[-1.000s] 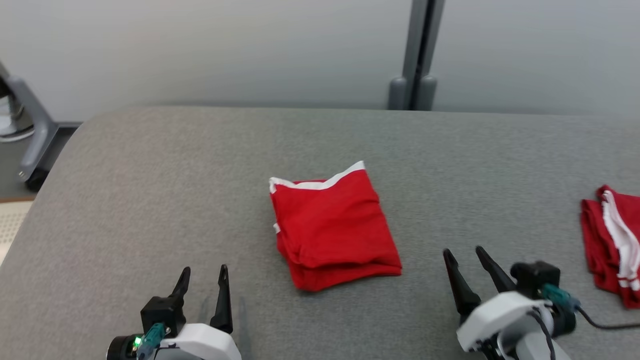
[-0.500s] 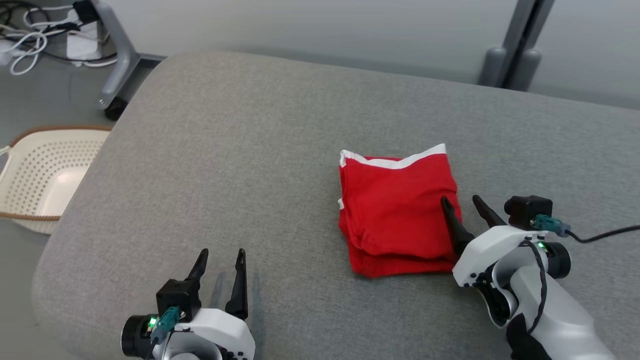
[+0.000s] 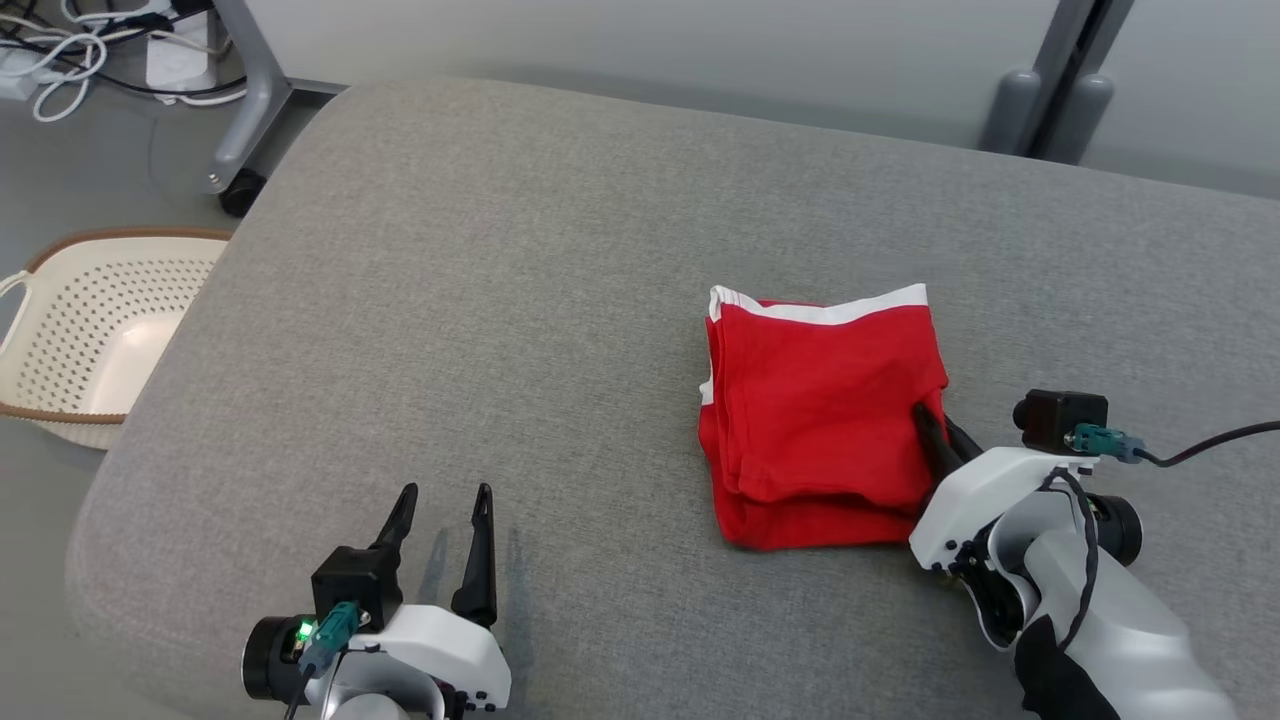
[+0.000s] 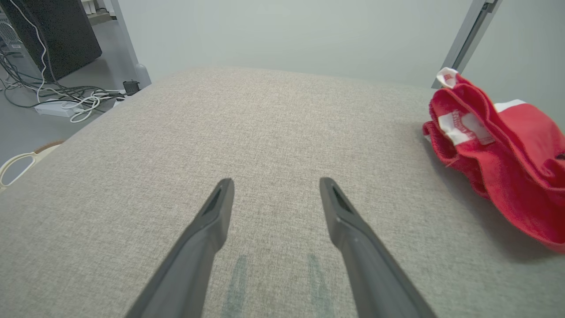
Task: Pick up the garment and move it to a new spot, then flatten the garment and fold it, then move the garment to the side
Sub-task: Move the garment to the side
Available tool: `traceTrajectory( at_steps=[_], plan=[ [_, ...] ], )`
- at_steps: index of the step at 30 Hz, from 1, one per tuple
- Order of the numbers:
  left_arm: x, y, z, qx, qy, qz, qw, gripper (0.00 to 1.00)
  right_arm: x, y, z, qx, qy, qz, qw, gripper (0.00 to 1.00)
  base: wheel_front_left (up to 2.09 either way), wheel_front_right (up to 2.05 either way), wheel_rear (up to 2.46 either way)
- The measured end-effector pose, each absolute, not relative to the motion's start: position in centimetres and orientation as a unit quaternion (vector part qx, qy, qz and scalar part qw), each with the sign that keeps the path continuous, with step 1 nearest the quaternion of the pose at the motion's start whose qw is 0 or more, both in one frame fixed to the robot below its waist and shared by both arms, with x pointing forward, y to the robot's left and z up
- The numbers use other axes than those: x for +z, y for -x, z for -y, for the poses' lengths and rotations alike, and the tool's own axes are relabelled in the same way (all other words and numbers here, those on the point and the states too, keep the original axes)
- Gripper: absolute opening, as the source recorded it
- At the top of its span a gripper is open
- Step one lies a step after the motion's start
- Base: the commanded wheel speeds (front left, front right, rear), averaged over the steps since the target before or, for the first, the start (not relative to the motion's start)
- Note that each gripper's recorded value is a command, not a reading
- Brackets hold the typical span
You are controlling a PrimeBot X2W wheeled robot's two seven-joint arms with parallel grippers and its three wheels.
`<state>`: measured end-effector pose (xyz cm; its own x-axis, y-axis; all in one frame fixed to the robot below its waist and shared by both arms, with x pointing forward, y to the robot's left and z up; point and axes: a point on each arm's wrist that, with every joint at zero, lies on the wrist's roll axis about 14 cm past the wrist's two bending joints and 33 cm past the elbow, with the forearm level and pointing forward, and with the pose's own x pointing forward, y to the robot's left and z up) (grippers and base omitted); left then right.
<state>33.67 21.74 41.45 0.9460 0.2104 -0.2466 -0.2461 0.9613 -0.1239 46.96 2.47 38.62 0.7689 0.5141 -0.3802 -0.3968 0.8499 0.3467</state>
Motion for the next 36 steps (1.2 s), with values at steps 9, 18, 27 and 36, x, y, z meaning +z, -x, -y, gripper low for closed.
traceTrajectory(
  at_steps=[9, 18, 27, 36],
  plan=[
    [41.9, -35.7, -18.3, 0.056, 0.077, -0.107, 0.99, 1.0, 40.7, -46.6, 2.7, 0.186, -0.151, -0.193, 0.951, 0.0, 0.0, 0.0, 0.0],
    [42.7, -38.8, -11.4, -0.052, 0.079, -0.097, 0.991, 1.0, 40.4, -42.3, 10.8, 0.099, -0.151, -0.179, 0.967, 0.0, 0.0, 0.0, 0.0],
    [43.5, -40.6, -0.3, -0.206, 0.087, -0.094, 0.97, 1.0, 41.1, -37.5, 18.9, 0.0, -0.145, -0.158, 0.977, 0.0, 0.0, 0.0, 0.0],
    [43.1, -40.4, 6.3, -0.296, 0.089, -0.103, 0.945, 1.0, 40.9, -34.6, 23.1, -0.06, -0.13, -0.16, 0.977, 0.0, 0.0, 0.0, 0.0]
  ],
)
